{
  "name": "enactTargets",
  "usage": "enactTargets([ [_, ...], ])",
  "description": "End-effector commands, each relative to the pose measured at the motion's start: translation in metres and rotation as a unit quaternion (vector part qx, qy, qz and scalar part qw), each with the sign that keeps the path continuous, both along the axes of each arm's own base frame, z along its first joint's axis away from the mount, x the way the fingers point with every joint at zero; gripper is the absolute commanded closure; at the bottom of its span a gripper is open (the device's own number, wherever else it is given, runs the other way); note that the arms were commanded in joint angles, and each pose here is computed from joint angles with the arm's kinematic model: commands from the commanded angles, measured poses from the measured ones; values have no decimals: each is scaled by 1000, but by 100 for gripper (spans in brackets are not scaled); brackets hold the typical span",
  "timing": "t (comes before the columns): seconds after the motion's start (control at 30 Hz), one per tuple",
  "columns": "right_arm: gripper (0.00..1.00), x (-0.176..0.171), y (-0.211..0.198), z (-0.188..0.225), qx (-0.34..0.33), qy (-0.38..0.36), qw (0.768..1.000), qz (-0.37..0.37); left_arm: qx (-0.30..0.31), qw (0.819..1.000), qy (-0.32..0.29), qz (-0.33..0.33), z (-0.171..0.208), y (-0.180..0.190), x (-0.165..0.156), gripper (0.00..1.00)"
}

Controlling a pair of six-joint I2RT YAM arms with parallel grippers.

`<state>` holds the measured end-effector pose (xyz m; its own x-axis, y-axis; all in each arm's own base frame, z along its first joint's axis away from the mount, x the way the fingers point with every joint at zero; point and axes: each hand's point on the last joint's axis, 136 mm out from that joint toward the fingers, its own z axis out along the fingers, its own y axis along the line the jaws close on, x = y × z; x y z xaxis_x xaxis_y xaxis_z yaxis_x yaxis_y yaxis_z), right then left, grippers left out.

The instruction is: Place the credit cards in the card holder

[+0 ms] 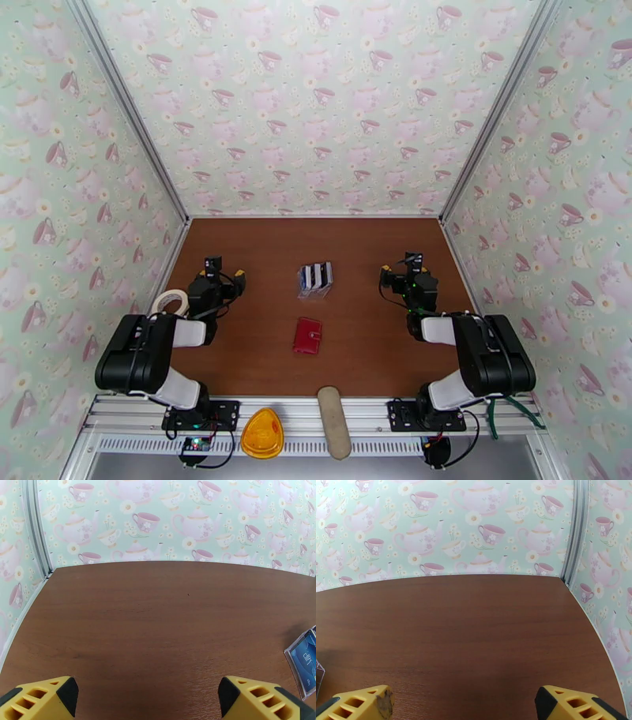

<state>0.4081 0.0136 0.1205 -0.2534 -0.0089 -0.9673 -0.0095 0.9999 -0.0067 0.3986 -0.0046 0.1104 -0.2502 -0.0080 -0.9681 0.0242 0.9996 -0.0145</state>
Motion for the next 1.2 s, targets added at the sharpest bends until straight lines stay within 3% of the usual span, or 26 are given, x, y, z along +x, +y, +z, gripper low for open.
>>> enactTargets([
  [0.0, 0, -2, -4, -5, 4, 1, 1000, -10, 3, 1000, -6, 7, 2, 3, 1, 0],
  [1.17, 0, -1, -3, -4, 5, 1, 1000, -9, -14, 1000, -10, 2, 3, 7, 0, 0],
])
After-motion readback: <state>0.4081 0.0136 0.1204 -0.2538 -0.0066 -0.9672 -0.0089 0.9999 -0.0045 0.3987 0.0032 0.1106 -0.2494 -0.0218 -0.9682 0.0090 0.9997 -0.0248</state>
